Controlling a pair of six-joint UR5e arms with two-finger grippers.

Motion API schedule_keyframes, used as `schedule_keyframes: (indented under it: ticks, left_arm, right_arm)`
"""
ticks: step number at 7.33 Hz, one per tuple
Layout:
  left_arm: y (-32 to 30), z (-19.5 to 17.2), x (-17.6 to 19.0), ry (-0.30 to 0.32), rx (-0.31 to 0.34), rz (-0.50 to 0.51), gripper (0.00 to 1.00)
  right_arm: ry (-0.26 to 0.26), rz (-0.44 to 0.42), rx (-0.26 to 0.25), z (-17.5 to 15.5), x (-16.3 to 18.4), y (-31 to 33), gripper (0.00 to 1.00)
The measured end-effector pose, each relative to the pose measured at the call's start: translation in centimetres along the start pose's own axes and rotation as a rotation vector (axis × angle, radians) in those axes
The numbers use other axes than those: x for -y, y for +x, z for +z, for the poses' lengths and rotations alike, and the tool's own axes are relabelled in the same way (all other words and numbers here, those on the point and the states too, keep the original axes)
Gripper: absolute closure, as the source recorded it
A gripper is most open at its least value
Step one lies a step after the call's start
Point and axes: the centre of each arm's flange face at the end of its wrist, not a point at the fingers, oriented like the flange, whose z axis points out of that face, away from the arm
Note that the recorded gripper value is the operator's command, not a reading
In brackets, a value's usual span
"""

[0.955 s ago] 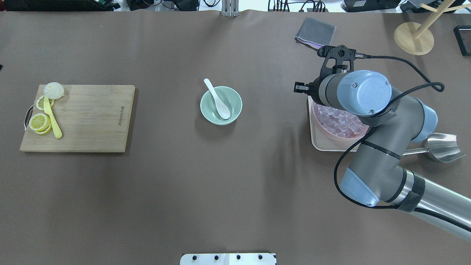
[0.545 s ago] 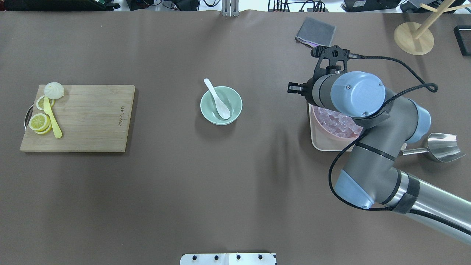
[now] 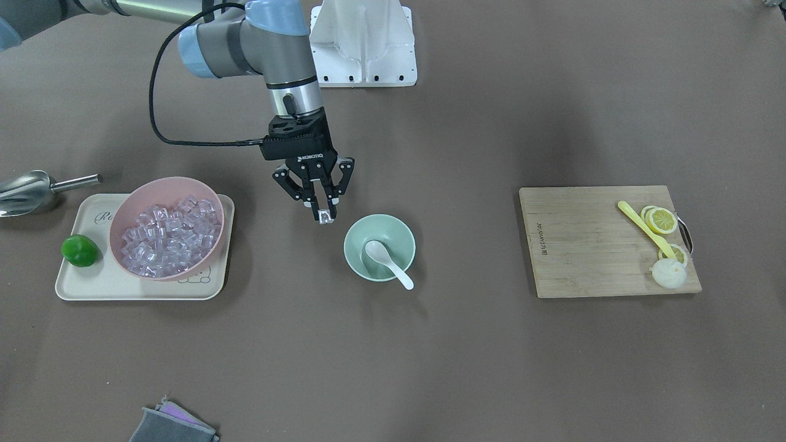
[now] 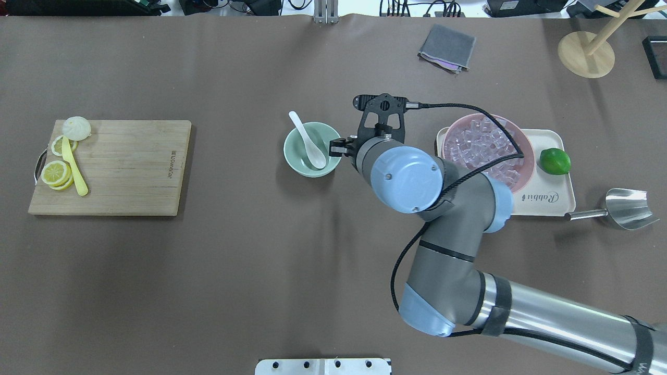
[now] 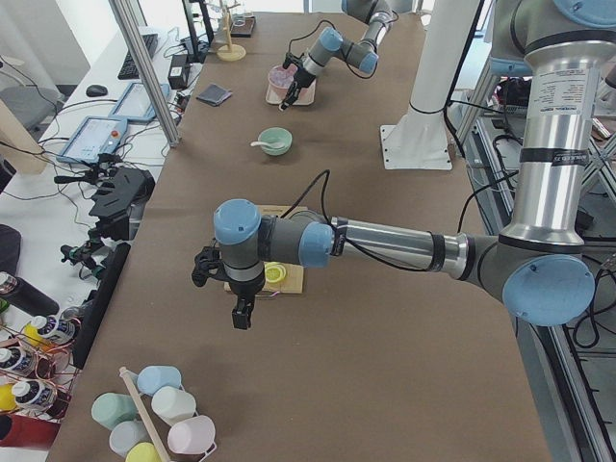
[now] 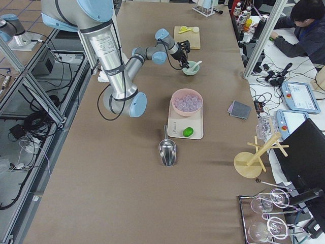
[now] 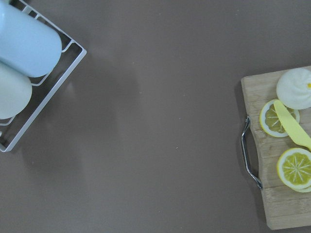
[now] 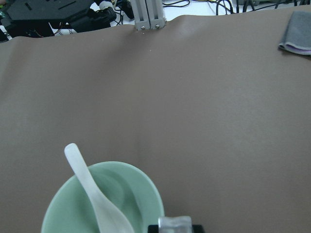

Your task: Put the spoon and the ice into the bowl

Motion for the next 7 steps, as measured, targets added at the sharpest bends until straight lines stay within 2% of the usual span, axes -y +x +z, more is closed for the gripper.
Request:
schedule_keyframes:
  ticks: [3,7]
  left_arm:
    - [-0.2,0.2,-0.3,-0.005,-0.001,-0.004,0.00]
    - [-0.2,0.4,-0.4,-0.007,0.000,-0.005,0.00]
  right_arm:
    - [0.000,0.012,-0.042,4.0,-1.0,-7.2,1.00]
    - [-0.028,-0.010,-0.101,7.5,-2.8,-9.5,1.00]
